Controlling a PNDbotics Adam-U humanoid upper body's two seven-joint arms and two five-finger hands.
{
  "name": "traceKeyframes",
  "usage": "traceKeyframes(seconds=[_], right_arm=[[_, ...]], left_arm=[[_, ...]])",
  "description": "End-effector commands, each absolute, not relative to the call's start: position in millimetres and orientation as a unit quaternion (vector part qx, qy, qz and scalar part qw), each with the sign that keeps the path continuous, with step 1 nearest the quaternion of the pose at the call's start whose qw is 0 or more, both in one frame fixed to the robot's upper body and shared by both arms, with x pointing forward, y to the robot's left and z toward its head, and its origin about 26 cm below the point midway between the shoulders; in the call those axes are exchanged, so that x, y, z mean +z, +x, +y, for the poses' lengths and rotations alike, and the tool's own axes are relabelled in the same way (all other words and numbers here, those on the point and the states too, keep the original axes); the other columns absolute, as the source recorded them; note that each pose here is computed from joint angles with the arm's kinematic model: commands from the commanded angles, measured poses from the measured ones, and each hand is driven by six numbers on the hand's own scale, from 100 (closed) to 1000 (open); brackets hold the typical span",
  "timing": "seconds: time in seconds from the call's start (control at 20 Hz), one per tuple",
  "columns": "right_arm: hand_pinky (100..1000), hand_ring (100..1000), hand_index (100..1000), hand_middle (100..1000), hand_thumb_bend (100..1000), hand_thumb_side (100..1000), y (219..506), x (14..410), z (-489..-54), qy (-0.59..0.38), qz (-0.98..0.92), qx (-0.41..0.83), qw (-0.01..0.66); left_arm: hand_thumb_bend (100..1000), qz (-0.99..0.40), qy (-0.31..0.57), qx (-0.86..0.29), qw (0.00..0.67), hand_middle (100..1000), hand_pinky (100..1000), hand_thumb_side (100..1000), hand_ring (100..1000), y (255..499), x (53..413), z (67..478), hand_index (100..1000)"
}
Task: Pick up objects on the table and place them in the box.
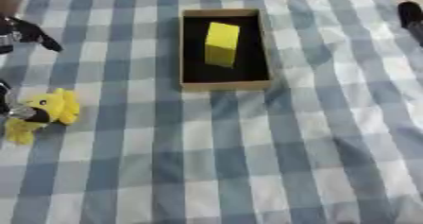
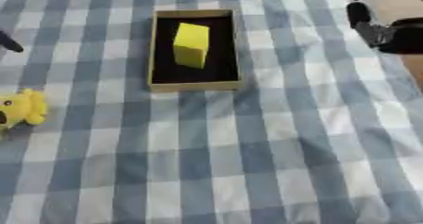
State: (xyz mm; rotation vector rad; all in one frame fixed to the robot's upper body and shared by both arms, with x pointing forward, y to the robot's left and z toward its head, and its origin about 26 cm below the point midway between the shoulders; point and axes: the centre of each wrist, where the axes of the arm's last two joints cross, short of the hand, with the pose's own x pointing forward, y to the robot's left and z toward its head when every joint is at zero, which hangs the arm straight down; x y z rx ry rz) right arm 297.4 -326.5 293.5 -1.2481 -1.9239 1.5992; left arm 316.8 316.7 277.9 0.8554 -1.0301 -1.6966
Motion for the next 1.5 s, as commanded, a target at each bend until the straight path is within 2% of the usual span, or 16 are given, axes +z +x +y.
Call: traceKeyframes(seconds=[0.05,0.2,0.25,0.55,0.95,1.5], right_arm=[[558,670,584,568,100,297,292,304,-327,-0.455,-0.675,0.56,0.155],[558,670,584,568,100,297,292,304,-327,-0.455,-0.675,0.56,0.155],[554,669,583,567,100,262,292,304,-327,-0.455,-0.675,0.559,0.156],[553,669,583,567,100,261,291,304,-327,-0.456,-0.677,0.556,0.157],[551,668,583,567,100,261,291,304,-326,-0.455,-0.678,0.555,0.157],[549,667,582,566,100,260,292,304,-326,-0.454,-0.681,0.554,0.157]], left_arm=[[735,-0.407,0.367,-0.692,0.47,829,919,297,940,316,286,322,899],[735,-0.406,0.367,-0.692,0.47,829,919,297,940,316,285,322,899],[715,-0.401,0.367,-0.692,0.476,807,910,361,932,316,283,324,885],[785,-0.364,0.373,-0.672,0.526,776,899,340,908,328,266,340,853],[796,-0.327,0.379,-0.663,0.557,742,887,350,884,339,248,357,834],[729,-0.311,0.386,-0.655,0.57,635,836,411,806,346,237,362,777]])
